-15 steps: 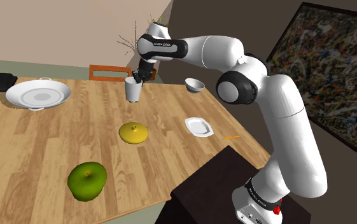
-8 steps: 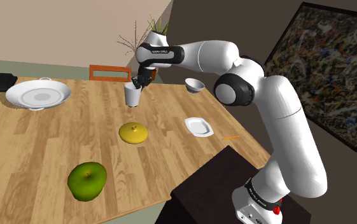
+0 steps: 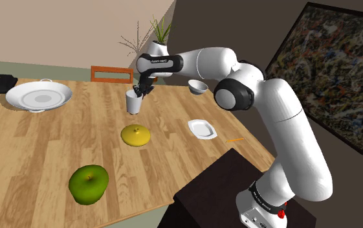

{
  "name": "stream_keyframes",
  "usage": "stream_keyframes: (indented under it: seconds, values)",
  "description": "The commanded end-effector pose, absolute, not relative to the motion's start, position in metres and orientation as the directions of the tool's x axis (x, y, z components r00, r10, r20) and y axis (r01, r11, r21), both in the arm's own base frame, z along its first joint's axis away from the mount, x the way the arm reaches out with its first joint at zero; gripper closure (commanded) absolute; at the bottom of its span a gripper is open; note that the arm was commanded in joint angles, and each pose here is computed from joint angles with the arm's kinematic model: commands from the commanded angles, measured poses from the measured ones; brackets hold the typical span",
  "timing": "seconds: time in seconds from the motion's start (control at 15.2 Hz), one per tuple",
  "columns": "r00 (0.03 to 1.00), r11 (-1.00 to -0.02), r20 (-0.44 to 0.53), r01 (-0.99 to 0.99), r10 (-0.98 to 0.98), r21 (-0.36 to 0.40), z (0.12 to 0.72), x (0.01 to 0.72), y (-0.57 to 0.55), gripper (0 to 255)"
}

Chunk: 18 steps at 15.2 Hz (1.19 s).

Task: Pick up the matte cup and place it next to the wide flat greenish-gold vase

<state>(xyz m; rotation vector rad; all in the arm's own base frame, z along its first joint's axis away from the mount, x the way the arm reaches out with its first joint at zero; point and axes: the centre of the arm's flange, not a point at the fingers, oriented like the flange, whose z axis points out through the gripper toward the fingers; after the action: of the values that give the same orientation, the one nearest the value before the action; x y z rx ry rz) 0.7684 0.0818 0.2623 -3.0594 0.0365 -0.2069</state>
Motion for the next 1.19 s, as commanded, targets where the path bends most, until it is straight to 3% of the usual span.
stream_keyframes:
  seconds: [0.0,0.66,0.73,1.12]
  values:
    - [0.99,-0.997,0.134,-0.019,-0.029,-0.077,0.252,0.768,0.082,255]
    - [0.99,-0.997,0.134,-0.019,-0.029,-0.077,0.238,0.768,0.082,255]
    - [0.99,-0.997,0.134,-0.019,-0.029,-0.077,0.238,0.768,0.082,0]
    - [0.99,-0.997,0.134,-0.019,-0.029,-0.077,0.251,0.767,0.081,0]
